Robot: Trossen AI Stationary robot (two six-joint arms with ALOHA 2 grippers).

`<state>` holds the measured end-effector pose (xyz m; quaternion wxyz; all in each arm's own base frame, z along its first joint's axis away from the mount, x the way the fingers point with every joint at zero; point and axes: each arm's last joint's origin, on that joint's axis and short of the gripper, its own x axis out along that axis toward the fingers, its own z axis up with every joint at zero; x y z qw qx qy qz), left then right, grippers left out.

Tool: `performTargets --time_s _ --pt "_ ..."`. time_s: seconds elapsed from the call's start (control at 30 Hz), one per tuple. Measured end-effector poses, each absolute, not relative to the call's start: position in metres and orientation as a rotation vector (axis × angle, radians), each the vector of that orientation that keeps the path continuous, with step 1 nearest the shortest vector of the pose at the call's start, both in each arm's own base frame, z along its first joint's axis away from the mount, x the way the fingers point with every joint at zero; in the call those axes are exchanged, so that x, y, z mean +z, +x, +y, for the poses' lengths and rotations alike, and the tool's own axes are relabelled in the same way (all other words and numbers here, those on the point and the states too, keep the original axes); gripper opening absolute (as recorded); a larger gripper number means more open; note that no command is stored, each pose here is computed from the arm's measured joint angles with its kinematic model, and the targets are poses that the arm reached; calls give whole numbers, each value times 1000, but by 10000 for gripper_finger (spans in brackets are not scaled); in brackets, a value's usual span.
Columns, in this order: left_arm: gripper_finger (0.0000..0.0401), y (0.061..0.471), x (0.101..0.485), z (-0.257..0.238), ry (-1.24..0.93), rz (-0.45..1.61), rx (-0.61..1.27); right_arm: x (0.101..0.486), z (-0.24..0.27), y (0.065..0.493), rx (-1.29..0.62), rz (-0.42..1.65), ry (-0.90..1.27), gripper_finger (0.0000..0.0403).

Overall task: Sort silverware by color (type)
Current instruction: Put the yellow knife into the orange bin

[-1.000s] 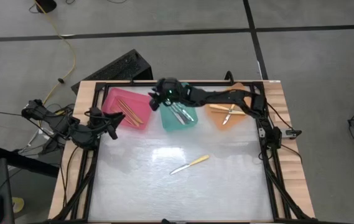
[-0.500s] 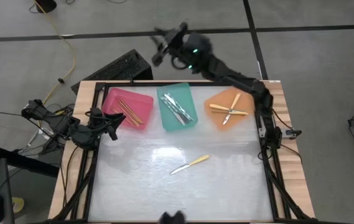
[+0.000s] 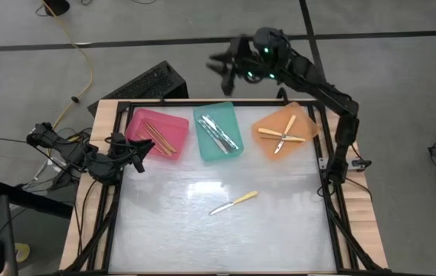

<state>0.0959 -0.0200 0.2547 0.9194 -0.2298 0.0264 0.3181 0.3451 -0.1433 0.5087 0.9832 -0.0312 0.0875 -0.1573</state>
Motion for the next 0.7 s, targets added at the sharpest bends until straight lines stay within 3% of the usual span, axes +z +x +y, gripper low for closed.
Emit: performTargets --time_s 0.37,0.7 --pt "84 96 255 -20 -454 60 655 478 -49 329 -4 660 -47 147" --pt "84 96 254 -20 -453 69 650 410 44 342 238 1045 -62 147"
